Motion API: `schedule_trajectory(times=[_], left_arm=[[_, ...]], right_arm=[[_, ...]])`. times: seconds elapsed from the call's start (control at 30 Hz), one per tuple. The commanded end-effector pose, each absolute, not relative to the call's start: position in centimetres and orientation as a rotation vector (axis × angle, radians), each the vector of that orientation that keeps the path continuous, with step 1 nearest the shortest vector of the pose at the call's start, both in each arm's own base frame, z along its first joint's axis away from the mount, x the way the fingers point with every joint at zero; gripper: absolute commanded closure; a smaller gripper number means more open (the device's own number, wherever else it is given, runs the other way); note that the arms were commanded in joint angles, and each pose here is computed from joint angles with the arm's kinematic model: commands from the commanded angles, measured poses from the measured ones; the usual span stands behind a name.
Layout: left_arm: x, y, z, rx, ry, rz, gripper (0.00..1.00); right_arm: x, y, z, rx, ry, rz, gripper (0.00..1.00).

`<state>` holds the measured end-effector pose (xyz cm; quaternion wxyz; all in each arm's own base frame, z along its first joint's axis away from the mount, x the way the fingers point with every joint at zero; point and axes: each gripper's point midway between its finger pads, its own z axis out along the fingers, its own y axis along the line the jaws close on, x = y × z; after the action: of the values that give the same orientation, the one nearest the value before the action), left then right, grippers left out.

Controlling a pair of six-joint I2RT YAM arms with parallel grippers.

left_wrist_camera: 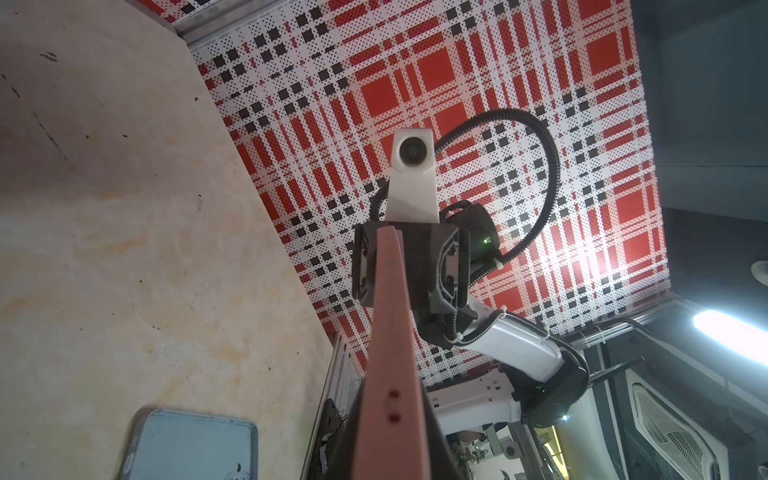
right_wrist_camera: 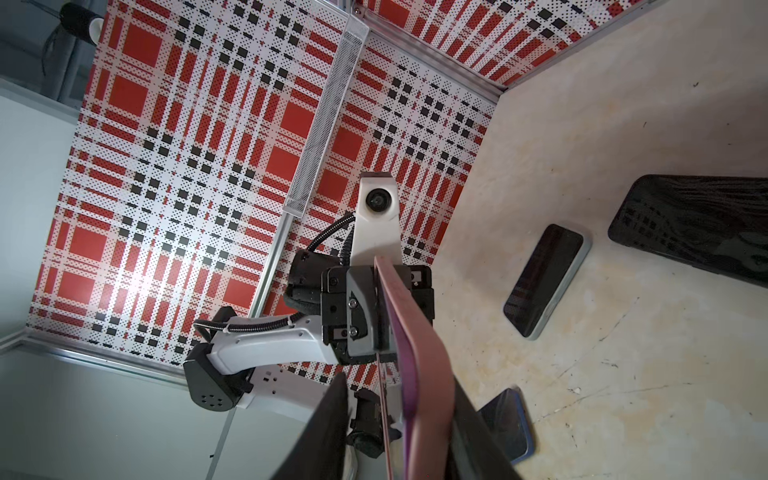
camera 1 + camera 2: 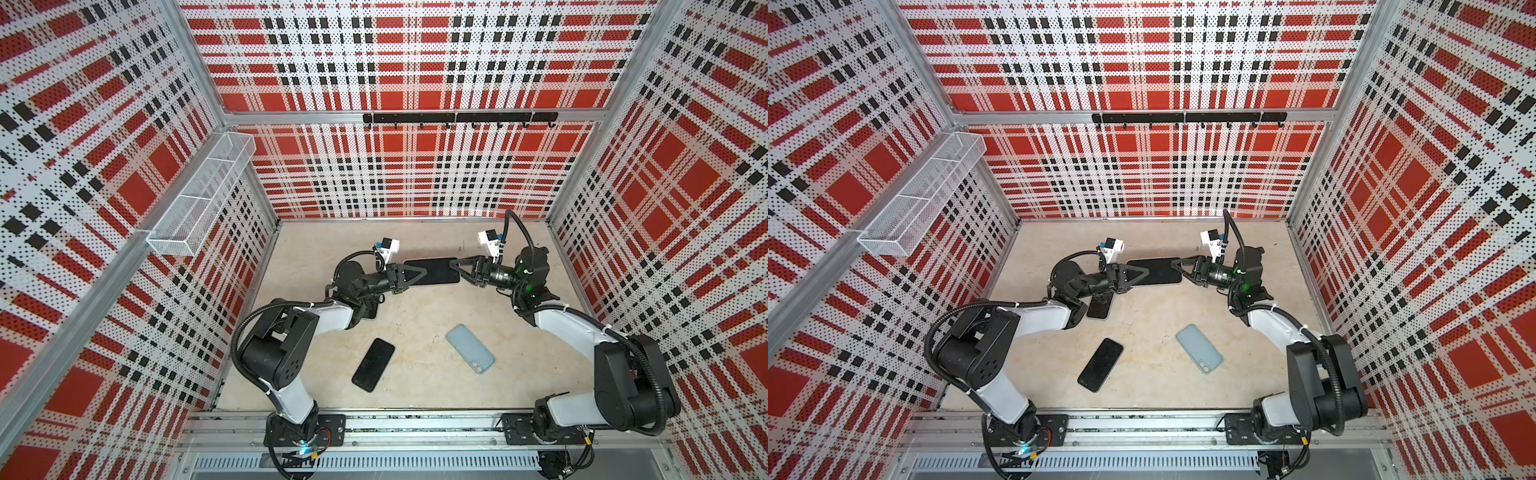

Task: Put the phone into the phone case
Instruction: 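Hold the cased phone up between both grippers and tilt it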

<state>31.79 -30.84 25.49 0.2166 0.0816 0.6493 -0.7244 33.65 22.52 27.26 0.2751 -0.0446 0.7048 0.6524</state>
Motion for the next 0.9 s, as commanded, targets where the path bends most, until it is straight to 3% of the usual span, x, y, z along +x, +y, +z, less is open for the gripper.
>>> schedule_trajectory(times=[0.0,0.27,0.43,0.7,0.87], left_arm=[[31.4,-31.3,25.6,0.243,1.791,-2.045,0.93],[31.4,-31.3,25.4,0.243,1.809,-2.034,0.92],[31.3,-31.3,25.3,0.247,1.82,-2.015,0.92],[31.9,-31.1,25.8,0.222,1.806,-1.994,0.92],[32.9,-30.9,26.6,0.187,1.767,-1.971,0.91]], right_arm=[[34.3,22.3,29.9,-0.182,1.761,1.75,0.66],[35.9,21.7,28.9,-0.089,1.754,1.719,0.86],[36.6,21.0,27.5,-0.057,1.808,1.566,0.95],[35.8,21.2,27.5,-0.118,1.842,1.523,0.67],[34.0,22.4,26.5,-0.166,1.875,1.576,0.6]])
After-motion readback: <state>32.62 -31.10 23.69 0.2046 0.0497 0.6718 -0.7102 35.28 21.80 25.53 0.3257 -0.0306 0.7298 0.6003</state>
